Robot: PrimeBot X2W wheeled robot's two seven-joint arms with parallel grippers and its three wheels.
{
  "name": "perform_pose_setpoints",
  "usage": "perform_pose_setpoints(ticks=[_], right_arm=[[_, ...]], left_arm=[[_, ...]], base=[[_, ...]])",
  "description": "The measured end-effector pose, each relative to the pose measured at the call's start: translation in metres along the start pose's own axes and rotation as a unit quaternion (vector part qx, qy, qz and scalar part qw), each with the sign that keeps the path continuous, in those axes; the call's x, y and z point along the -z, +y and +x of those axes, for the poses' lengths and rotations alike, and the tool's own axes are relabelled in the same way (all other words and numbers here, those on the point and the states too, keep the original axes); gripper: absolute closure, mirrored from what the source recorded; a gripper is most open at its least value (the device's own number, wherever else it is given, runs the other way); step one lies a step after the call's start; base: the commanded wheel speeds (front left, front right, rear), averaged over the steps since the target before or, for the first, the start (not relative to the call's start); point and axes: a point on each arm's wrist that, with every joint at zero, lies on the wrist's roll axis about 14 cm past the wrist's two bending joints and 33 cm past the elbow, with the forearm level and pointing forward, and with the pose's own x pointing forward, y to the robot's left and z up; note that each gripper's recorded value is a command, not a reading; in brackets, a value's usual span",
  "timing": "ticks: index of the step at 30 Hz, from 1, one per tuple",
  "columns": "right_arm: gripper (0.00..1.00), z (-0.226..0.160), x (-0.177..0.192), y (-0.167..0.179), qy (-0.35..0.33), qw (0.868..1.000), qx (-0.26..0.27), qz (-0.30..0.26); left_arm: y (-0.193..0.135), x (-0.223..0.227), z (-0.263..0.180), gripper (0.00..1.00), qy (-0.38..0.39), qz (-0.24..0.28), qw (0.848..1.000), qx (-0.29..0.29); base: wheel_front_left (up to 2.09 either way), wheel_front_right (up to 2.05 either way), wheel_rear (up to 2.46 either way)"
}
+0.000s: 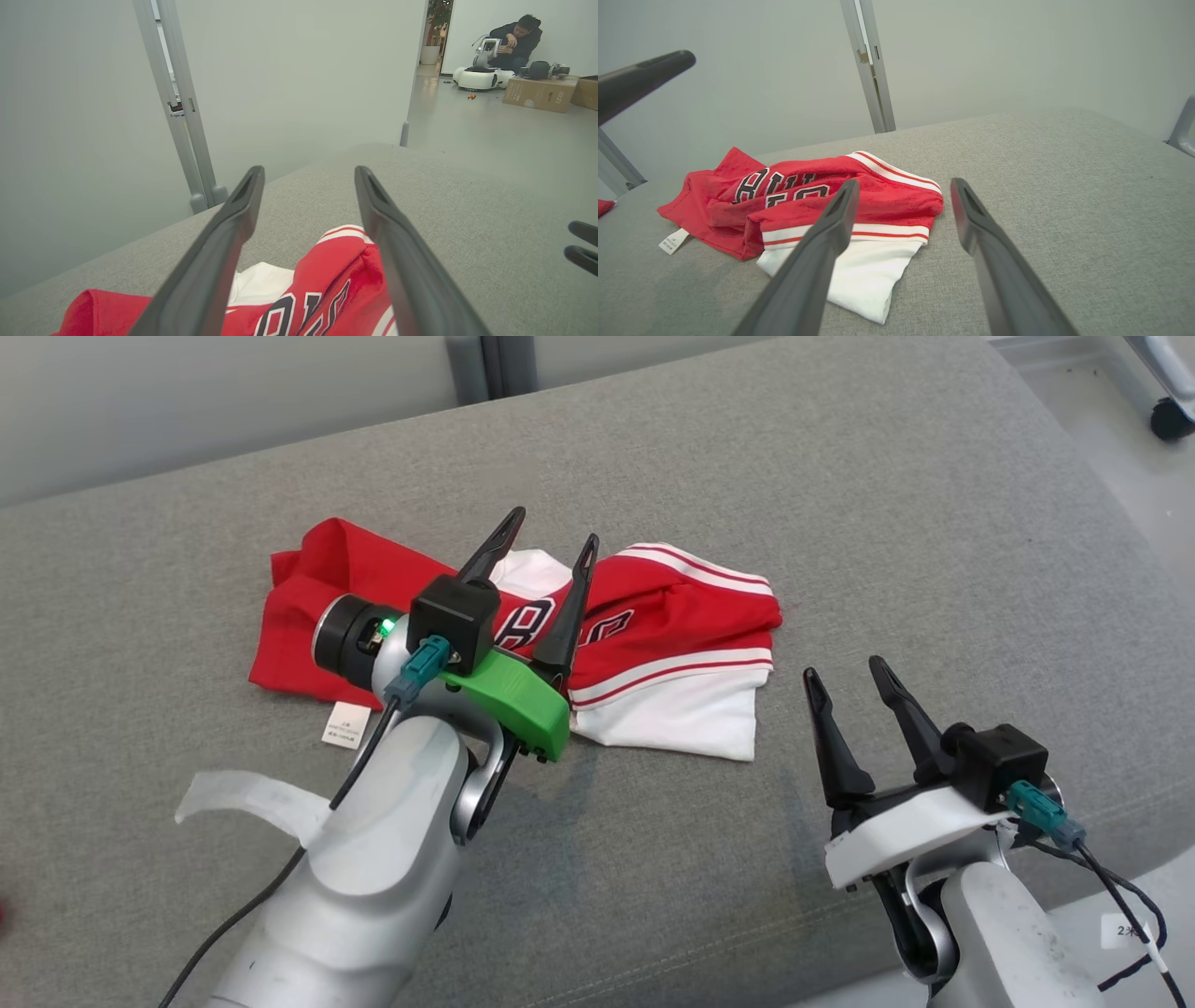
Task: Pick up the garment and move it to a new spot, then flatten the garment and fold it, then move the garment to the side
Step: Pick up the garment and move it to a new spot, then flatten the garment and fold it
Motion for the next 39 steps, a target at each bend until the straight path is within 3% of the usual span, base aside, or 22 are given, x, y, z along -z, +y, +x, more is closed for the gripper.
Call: perform_pose_setpoints(ticks=[7, 14, 19, 29, 39], right_arm=[[0.0, 0.001, -0.001, 0.018, -0.004, 1.0, -0.024, 0.008], [0.0, 0.006, -0.002, 0.04, -0.008, 0.998, -0.056, 0.014], [0.0, 0.007, 0.0, 0.039, -0.005, 0.998, -0.054, 0.012], [0.0, 0.013, 0.005, 0.025, 0.002, 0.999, -0.037, 0.004], [0.0, 0.014, 0.017, 0.005, 0.019, 1.0, -0.01, -0.005]], left_arm=[[0.023, -0.016, -0.027, 0.0, -0.017, 0.019, 0.998, -0.053], [0.069, -0.017, -0.06, 0.0, -0.007, 0.041, 0.992, -0.12], [0.116, 0.014, -0.086, 0.0, 0.047, 0.045, 0.982, -0.177], [0.172, 0.074, -0.116, 0.0, 0.143, 0.02, 0.961, -0.235], [0.193, 0.125, -0.128, 0.0, 0.209, -0.023, 0.943, -0.258]], base=[[0.0, 0.0, 0.0], [0.0, 0.0, 0.0], [0.0, 0.0, 0.0], [0.0, 0.0, 0.0], [0.0, 0.0, 0.0]])
